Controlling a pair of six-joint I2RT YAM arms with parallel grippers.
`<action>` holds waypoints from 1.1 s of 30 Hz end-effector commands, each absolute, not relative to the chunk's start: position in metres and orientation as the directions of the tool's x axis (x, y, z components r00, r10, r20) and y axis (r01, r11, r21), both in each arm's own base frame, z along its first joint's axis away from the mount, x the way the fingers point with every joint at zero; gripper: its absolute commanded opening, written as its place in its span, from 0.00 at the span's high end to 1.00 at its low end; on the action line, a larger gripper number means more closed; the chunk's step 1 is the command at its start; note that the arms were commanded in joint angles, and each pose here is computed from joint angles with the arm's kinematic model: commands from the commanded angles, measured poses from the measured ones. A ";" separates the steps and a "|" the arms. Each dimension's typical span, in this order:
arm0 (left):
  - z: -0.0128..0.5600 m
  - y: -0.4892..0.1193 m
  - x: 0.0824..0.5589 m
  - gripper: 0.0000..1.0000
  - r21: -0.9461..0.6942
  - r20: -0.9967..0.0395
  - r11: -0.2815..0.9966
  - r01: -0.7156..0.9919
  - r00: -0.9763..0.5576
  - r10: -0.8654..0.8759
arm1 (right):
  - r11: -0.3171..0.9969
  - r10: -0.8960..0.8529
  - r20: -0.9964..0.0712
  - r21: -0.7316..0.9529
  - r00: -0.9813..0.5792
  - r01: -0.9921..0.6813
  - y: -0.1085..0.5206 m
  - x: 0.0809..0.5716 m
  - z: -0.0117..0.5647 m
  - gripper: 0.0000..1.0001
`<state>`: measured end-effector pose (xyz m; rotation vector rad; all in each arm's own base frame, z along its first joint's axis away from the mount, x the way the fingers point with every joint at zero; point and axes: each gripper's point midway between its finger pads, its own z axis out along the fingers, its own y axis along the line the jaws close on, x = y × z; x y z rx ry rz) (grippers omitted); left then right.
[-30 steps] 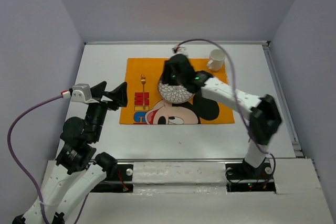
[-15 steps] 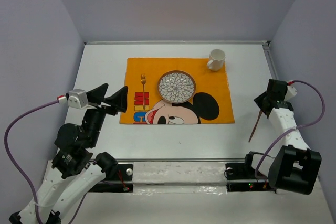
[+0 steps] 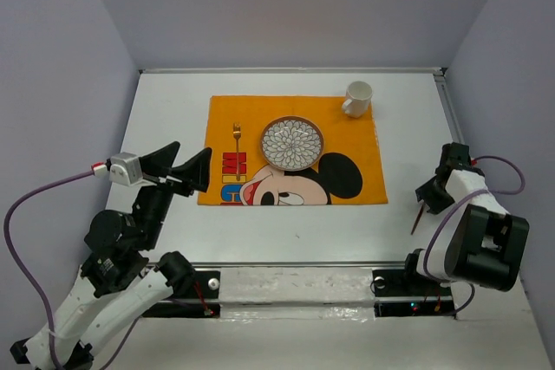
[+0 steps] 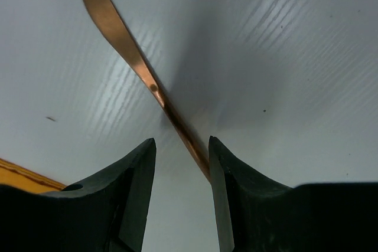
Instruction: Set the dinner table for one person
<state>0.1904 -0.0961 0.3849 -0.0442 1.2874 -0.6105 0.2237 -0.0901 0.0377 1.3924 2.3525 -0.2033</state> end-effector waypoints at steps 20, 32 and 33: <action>0.403 -0.081 0.183 0.01 -0.376 -0.855 0.845 0.381 0.209 -0.474 | 0.569 0.796 -0.302 0.078 -0.524 0.819 -0.078 0.243 0.005 1.00; 0.388 -0.091 0.198 0.01 -0.347 -0.890 0.872 0.344 0.174 -0.423 | 0.821 0.447 -0.671 0.045 -0.592 0.570 -0.042 0.322 0.130 1.00; 0.387 -0.092 0.199 0.01 -0.344 -0.892 0.875 0.340 0.172 -0.418 | 0.860 0.410 -0.681 0.066 -0.607 0.506 -0.020 0.327 0.139 1.00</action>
